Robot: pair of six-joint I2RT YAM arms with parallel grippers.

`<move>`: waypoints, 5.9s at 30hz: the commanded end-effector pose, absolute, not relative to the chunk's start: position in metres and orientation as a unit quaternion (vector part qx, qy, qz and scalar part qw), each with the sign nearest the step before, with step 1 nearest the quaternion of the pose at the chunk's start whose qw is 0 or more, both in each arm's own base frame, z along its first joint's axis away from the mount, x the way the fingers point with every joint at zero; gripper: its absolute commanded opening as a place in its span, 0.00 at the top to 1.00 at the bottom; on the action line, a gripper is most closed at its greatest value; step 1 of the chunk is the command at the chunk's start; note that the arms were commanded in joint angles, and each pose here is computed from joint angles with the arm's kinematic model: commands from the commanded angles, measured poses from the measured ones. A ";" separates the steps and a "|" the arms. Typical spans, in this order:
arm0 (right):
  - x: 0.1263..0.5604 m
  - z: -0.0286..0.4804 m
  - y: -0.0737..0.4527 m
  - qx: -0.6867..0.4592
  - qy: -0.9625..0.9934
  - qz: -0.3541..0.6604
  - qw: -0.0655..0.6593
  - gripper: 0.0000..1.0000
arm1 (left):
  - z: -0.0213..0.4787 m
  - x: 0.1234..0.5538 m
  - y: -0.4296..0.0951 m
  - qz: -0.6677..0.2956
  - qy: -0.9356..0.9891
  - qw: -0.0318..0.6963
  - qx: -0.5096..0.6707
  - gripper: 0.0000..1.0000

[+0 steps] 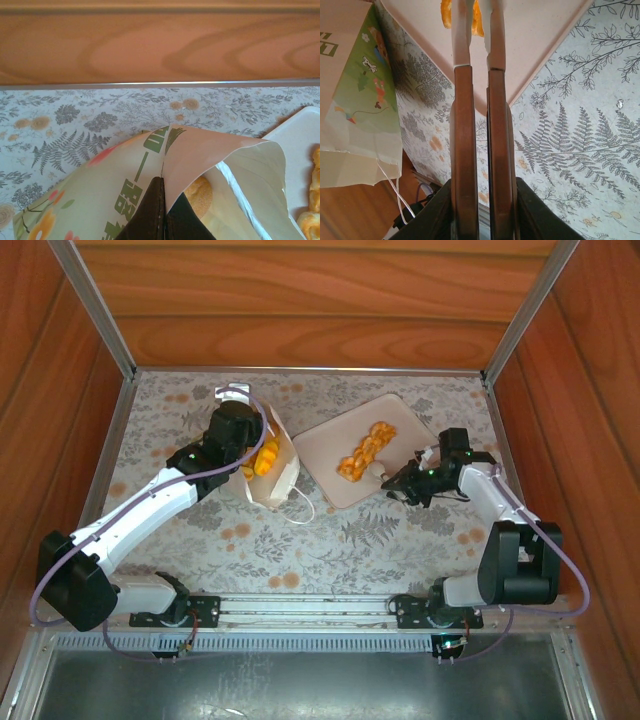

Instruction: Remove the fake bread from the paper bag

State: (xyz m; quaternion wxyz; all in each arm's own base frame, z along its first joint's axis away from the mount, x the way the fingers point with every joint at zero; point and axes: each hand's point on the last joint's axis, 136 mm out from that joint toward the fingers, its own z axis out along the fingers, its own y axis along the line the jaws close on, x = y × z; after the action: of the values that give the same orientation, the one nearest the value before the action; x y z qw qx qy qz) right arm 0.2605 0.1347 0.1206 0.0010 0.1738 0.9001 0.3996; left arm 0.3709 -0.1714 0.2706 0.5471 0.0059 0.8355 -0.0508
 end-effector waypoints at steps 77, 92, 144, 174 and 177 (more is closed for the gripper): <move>0.350 0.114 0.243 0.082 0.907 0.413 -0.031 0.73 | 0.295 0.367 -0.164 -0.079 0.813 0.577 -0.023 1.00; 0.374 0.107 0.221 0.104 0.922 0.373 -0.011 0.74 | 0.294 0.367 -0.164 -0.078 0.813 0.577 -0.024 1.00; 0.183 0.269 0.273 -0.102 0.835 0.537 0.057 0.57 | 0.282 0.396 -0.193 -0.103 0.826 0.554 -0.017 1.00; 0.284 0.205 0.358 -0.057 0.875 0.478 0.053 0.48 | 0.276 0.387 -0.191 -0.115 0.827 0.550 -0.018 1.00; 0.289 0.200 0.365 -0.059 0.874 0.480 0.050 0.47 | 0.274 0.388 -0.193 -0.117 0.828 0.548 -0.018 1.00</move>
State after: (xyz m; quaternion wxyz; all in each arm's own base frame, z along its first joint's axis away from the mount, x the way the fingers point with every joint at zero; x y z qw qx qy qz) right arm 0.2821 0.3500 0.1823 0.0304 -0.0406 0.8878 0.4573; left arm 0.3870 -0.1921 0.2627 0.5340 -0.0049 0.8402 -0.0945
